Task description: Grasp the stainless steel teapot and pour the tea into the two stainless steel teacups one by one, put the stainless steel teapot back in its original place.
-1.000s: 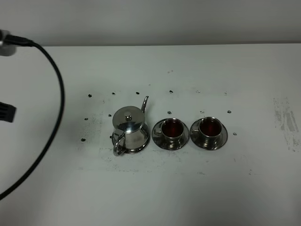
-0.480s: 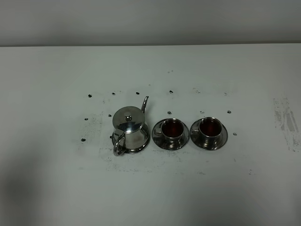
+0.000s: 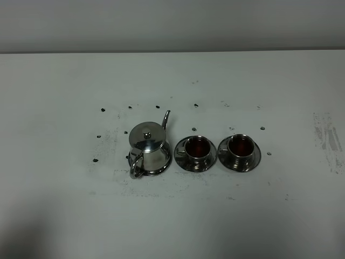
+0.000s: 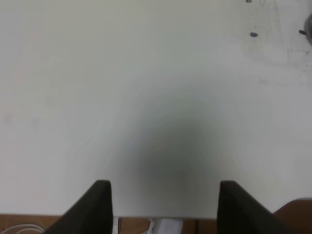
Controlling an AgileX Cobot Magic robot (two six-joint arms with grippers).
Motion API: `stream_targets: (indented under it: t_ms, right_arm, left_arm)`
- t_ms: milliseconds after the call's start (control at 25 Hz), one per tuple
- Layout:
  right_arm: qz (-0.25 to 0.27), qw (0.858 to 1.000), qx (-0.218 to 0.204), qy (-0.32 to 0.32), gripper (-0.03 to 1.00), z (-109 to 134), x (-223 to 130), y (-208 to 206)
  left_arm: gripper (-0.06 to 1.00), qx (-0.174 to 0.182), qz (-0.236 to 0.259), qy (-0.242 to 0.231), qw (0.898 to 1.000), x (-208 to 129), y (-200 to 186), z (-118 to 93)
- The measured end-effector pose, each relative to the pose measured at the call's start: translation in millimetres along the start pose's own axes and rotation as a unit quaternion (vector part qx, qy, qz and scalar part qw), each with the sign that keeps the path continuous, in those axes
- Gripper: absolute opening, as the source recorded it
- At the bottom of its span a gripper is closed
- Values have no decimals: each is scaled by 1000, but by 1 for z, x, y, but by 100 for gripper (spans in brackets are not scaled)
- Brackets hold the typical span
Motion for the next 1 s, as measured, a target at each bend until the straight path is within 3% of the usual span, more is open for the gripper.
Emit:
stream_targets:
  t_ms: [320, 1000]
  right_arm:
    - [0, 1000, 0, 0, 53, 0, 0, 0]
    - [0, 1000, 0, 0, 52, 0, 0, 0]
  left_arm:
    - [48, -4, -69, -2, 998, -6, 2, -3]
    - [48, -4, -75, -2, 997, -7, 3, -3]
Point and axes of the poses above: a point on each arm's last joint axis where the gripper is mounted, y pointing out along that axis toward the gripper, z along the wrist's bending axis when the last joint is at zero, x = y × z, the point moved 4 cm from there along y, pointing out along that axis toward the gripper, and after that the axes turned 3 degrees about y, right-handed, at the moved point
